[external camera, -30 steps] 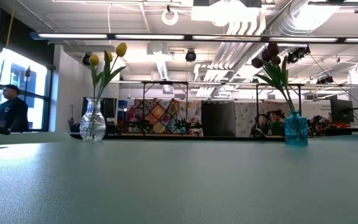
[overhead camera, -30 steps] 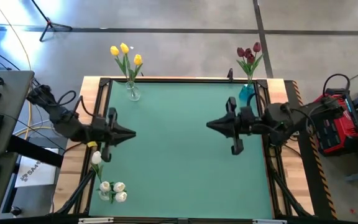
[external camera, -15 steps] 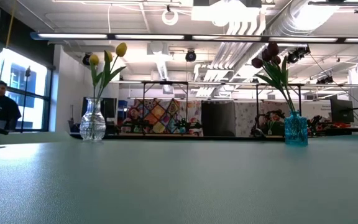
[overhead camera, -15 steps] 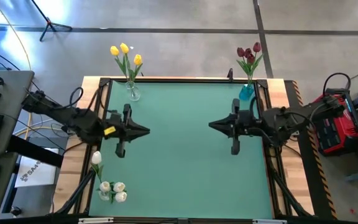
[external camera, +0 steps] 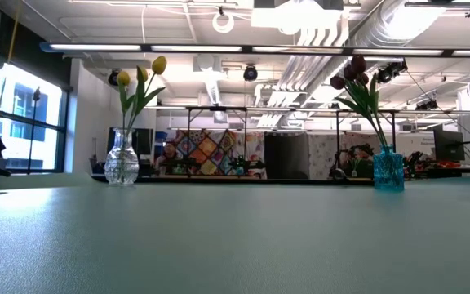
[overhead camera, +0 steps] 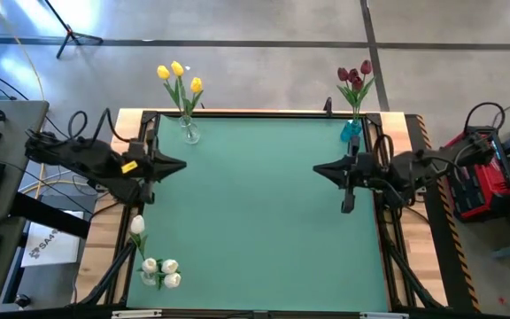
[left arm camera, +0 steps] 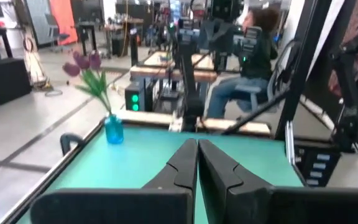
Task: Sort flowers into vase by color
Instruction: Return to Home Position
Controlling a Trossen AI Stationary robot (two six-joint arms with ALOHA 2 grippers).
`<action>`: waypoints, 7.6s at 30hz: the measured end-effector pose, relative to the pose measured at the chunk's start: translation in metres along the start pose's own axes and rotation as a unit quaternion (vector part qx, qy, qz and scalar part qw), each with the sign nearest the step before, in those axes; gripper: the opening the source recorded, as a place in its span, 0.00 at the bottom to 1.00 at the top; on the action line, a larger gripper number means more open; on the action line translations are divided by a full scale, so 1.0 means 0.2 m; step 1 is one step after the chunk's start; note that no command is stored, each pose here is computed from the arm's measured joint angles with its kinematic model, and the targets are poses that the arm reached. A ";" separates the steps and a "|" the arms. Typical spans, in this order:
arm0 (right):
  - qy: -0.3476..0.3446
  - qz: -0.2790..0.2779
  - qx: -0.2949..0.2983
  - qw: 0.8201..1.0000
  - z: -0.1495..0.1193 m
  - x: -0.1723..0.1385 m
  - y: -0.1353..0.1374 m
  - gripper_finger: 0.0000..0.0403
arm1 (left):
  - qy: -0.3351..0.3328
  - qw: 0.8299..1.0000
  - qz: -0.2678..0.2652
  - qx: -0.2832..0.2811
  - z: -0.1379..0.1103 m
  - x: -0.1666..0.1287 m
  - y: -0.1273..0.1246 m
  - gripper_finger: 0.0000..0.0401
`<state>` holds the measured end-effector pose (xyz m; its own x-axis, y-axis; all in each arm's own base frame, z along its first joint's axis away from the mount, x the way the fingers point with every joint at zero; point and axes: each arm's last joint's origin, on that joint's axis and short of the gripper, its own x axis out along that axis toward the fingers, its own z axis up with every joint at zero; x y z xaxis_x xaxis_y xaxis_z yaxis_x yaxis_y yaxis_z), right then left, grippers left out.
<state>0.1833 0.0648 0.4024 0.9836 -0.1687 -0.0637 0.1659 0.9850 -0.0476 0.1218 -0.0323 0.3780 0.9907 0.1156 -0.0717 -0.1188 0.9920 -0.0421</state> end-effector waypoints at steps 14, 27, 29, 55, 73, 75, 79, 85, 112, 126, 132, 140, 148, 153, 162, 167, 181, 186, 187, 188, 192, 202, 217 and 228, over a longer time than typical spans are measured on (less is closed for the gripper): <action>-0.112 0.008 0.093 0.989 -0.47 -0.06 -0.08 0.00 | 0.082 0.994 -0.026 0.063 -0.27 0.06 -0.02 0.00; -0.105 0.022 0.063 0.992 -0.61 -0.04 -0.11 0.00 | 0.016 0.999 -0.037 0.033 -0.52 -0.06 0.06 0.00; -0.108 0.035 0.053 0.992 -0.61 -0.04 -0.13 0.00 | 0.014 0.999 -0.029 0.037 -0.55 -0.07 0.08 0.00; -0.143 0.022 0.091 0.985 -0.81 -0.25 -0.29 0.00 | -0.048 0.999 0.017 0.007 -0.63 -0.19 0.18 0.00; -0.075 -0.002 0.103 0.992 -0.91 -0.39 -0.35 0.00 | -0.001 1.000 0.029 0.002 -0.75 -0.16 0.17 0.00; -0.074 -0.001 0.103 0.992 -0.92 -0.39 -0.35 0.00 | -0.004 1.000 0.027 -0.003 -0.78 -0.14 0.17 0.00; -0.072 0.004 0.115 0.991 -0.92 -0.39 -0.35 0.00 | -0.013 1.000 0.017 -0.008 -0.83 -0.11 0.16 0.00; -0.071 0.004 0.116 0.991 -0.92 -0.39 -0.35 0.00 | 0.001 1.000 0.017 -0.002 -0.89 -0.09 0.15 0.00; -0.052 0.000 0.083 0.995 -0.94 -0.39 -0.35 0.00 | -0.014 0.999 0.028 -0.032 -1.05 -0.01 0.21 0.00; -0.024 0.007 0.092 0.995 -0.97 -0.39 -0.34 0.00 | -0.028 0.999 0.042 -0.015 -1.03 -0.01 0.27 0.00; -0.003 -0.033 0.101 0.994 -1.00 -0.41 -0.36 0.00 | -0.026 0.999 0.032 -0.017 -1.03 -0.01 0.29 0.00; -0.094 0.019 0.133 0.986 -1.03 -0.36 -0.33 0.00 | -0.039 0.998 0.053 -0.019 -1.00 -0.02 0.32 0.00; -0.057 0.025 0.156 0.986 -1.19 -0.30 -0.30 0.00 | -0.038 0.998 0.033 -0.042 -0.99 -0.02 0.31 0.00; -0.063 0.010 0.135 0.989 -1.19 -0.30 -0.31 0.00 | -0.034 0.998 0.017 -0.044 -1.00 -0.01 0.31 0.00; -0.078 -0.005 0.084 0.993 -1.17 -0.31 -0.31 0.00 | -0.028 0.999 0.016 -0.028 -1.02 -0.01 0.31 0.00; -0.073 0.012 0.100 0.992 -1.18 -0.31 -0.31 0.00 | -0.016 0.999 0.017 -0.041 -1.06 0.00 0.31 0.00; -0.062 0.014 0.058 0.996 -1.19 -0.30 -0.31 0.00 | -0.024 1.000 -0.004 -0.017 -1.05 0.00 0.30 0.00; -0.061 0.014 0.058 0.996 -1.19 -0.30 -0.31 0.00 | -0.028 1.000 -0.003 -0.013 -1.05 0.00 0.30 0.00; -0.061 0.013 0.058 0.996 -1.19 -0.30 -0.31 0.00 | -0.027 1.000 -0.003 -0.013 -1.05 0.00 0.30 0.00; -0.060 0.010 0.059 0.996 -1.19 -0.30 -0.31 0.00 | -0.027 1.000 -0.003 -0.013 -1.05 0.00 0.30 0.00; -0.060 0.001 0.081 0.995 -1.19 -0.30 -0.31 0.00 | -0.027 0.999 -0.001 -0.018 -1.05 0.00 0.30 0.00; -0.060 0.003 0.098 0.993 -1.19 -0.30 -0.31 0.00 | -0.016 0.999 0.025 -0.037 -1.06 0.00 0.31 0.00; -0.060 0.004 0.098 0.993 -1.19 -0.30 -0.31 0.00 | -0.017 0.998 0.026 -0.058 -1.06 0.00 0.31 0.00; -0.060 0.004 0.098 0.993 -1.19 -0.30 -0.31 0.00 | -0.017 0.998 0.026 -0.058 -1.06 0.00 0.31 0.00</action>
<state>0.0966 0.0055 0.1715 0.9843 -0.1673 0.0560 0.1575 0.9763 0.1483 0.0999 0.0185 0.1635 0.9846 0.1695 -0.0433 -0.1742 0.9725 -0.1547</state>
